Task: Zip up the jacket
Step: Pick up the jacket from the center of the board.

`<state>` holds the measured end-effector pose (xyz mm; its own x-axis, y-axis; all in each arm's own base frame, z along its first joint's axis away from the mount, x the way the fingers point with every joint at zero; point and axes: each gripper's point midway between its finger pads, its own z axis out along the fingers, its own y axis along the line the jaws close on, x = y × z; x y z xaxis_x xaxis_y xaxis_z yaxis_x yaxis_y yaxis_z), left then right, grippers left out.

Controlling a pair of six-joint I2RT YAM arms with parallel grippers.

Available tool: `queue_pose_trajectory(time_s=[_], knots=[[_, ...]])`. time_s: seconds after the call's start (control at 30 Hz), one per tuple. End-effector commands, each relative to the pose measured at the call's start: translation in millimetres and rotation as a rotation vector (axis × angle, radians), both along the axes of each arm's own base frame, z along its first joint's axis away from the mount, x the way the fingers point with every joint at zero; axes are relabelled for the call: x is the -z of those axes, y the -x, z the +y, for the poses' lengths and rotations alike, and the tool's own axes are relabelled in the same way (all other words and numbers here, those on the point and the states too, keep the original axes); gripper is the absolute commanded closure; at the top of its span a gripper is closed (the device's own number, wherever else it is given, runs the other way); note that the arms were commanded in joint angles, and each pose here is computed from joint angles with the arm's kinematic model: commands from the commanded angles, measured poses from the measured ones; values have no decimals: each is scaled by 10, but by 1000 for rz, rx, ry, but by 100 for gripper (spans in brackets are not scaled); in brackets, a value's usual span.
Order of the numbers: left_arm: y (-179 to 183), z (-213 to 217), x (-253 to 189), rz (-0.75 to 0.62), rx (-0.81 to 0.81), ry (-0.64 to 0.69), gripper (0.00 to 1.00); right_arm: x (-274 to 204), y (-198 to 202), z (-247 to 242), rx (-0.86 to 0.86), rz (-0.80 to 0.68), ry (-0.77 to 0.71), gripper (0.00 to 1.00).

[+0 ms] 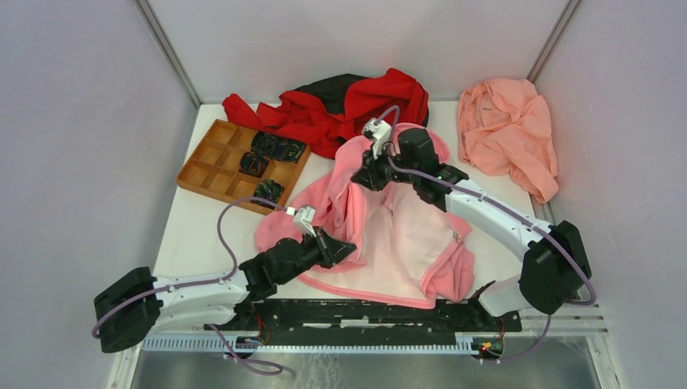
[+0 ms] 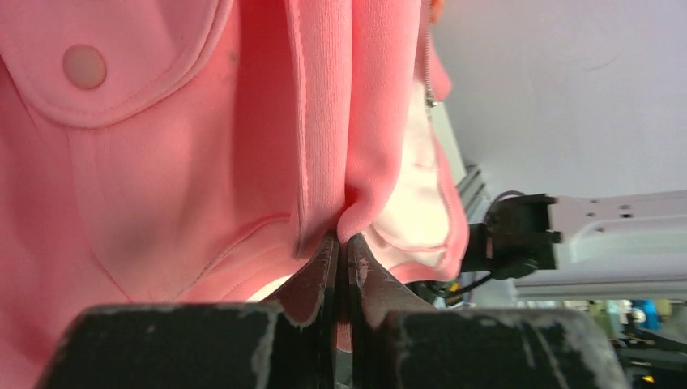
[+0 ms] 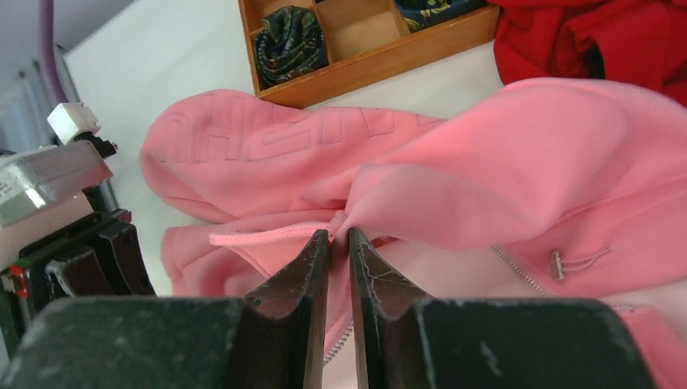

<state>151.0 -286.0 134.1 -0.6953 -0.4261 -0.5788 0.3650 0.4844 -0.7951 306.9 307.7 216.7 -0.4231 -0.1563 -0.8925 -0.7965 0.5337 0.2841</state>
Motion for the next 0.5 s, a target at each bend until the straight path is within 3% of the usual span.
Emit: queue_pose_trajectory(time_s=[0.0,0.27,0.47], knots=[[-144,-168,-34,-85,33,-60,97,65,-232,19,38,-169,217,80],[-229,-421,0,-101,98,-31,90,333,-242,181,-3,-173,313,81],[-163,-372,102,-75,115,-32,63,360,-196,218,-26,-161,296,81]])
